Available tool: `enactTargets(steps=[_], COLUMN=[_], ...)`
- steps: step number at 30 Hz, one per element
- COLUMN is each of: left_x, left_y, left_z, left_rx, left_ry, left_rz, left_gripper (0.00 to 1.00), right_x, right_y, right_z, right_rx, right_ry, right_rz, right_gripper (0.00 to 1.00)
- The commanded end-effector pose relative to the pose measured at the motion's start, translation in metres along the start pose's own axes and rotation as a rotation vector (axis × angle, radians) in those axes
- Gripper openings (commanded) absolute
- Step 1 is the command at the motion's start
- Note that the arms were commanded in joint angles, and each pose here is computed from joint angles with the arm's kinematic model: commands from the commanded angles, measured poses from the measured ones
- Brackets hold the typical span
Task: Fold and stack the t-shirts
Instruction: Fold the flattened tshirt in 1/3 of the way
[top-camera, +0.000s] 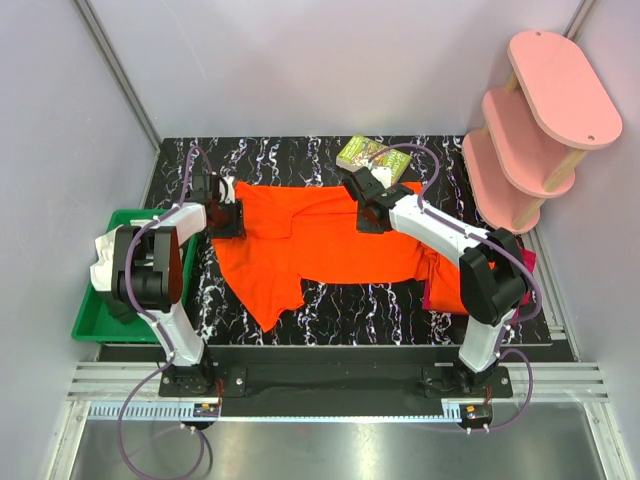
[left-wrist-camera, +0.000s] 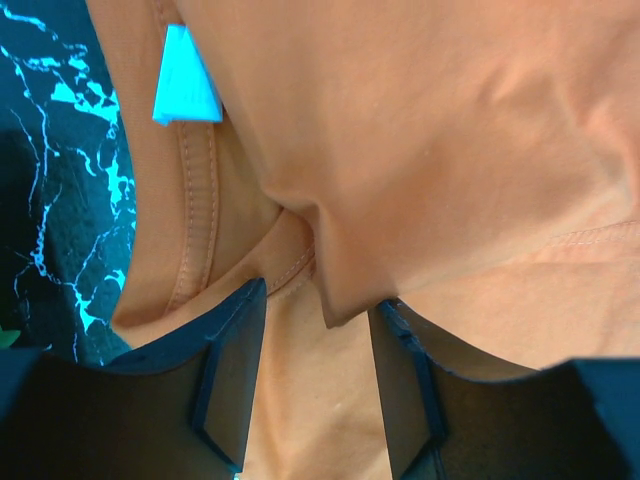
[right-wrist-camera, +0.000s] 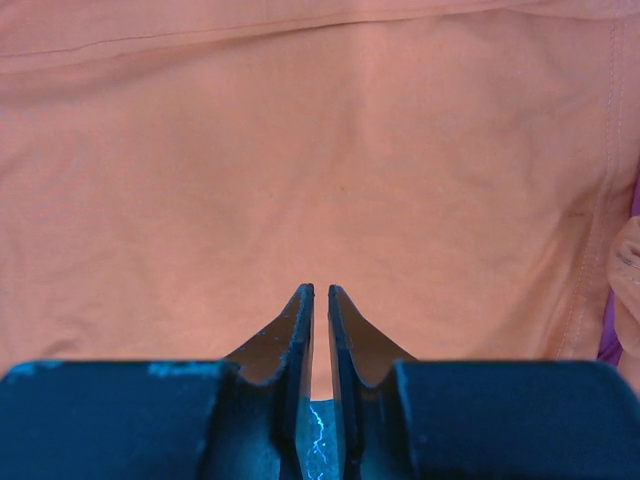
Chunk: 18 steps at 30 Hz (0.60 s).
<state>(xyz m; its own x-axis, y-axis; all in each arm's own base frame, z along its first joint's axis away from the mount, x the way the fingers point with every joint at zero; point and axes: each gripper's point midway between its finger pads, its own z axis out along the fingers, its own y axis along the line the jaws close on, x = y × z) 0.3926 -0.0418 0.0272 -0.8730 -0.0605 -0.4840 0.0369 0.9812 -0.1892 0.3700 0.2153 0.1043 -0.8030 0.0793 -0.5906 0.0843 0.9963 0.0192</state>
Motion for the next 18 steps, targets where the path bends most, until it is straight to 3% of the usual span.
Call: enactTargets(steps=[1,9,18], left_x=[-0.035,-0.038,-0.033], left_y=[-0.01,-0.012,-0.016], left_z=[-0.01,-0.009,-0.013], left_rx=[0.032,0.042,0.066], left_ry=[-0.12,-0.134,-0.131], left_rz=[0.021,0.02,0.029], left_gripper=[0.49,0.48,0.24], right_x=[-0.01,-0.005,0.003], right_y=[0.003,0.006,0.003], right_z=[-0.012,-0.01,-0.005], right_rx=[-0.01,-0.011,-0.001], right_ry=[-0.049,-0.037,-0.02], right_rz=[0.03,0.025,0.022], right_gripper=[0.18,0.17,0.13])
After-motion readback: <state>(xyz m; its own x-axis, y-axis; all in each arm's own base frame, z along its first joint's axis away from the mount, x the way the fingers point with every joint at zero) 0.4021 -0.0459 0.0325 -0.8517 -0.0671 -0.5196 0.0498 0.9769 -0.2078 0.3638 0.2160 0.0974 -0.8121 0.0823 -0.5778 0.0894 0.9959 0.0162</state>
